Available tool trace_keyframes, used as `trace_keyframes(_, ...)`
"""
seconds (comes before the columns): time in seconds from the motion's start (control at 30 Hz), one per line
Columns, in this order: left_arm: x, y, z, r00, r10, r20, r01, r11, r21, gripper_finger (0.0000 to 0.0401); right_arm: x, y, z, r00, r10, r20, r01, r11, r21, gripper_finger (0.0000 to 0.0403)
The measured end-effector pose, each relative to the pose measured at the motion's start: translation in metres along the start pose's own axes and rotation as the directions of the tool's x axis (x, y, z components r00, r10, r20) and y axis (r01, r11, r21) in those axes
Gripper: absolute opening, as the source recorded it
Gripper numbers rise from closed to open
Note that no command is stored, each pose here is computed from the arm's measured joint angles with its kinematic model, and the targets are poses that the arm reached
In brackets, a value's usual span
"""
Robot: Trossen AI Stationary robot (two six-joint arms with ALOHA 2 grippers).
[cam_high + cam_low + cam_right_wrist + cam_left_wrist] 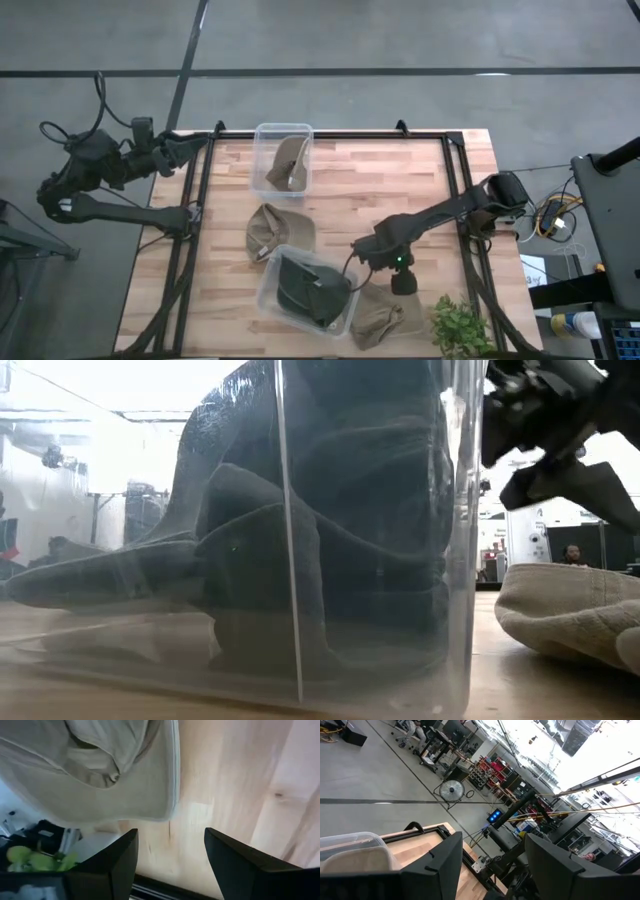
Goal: Pick & Place hat
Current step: Put the bottom brown cap into the top transparent bin
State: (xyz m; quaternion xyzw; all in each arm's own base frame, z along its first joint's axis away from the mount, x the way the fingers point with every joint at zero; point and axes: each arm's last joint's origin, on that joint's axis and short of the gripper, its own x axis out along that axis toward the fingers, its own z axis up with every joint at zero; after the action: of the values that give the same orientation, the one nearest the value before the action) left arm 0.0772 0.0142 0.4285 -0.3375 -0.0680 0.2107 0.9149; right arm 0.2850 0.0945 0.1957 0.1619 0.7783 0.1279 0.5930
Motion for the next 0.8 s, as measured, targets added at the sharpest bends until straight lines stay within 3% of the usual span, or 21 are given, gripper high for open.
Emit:
trace_keyframes(0.43, 0.001, 0.000, 0.000, 1.000, 0.008, 0.004, -0.008, 1.000, 0.001, 0.0208, 0.041, -0.024, -0.007, 0.998, 0.043, 0.035, -0.041, 0.998, -0.053, 0.0221)
trace_keyframes(0.8, 0.001, 0.000, 0.000, 1.000, 0.016, 0.009, -0.016, 1.000, -0.003, 0.0208, 0.049, -0.024, -0.002, 0.988, 0.129, 0.079, -0.122, 0.988, -0.092, 0.0220)
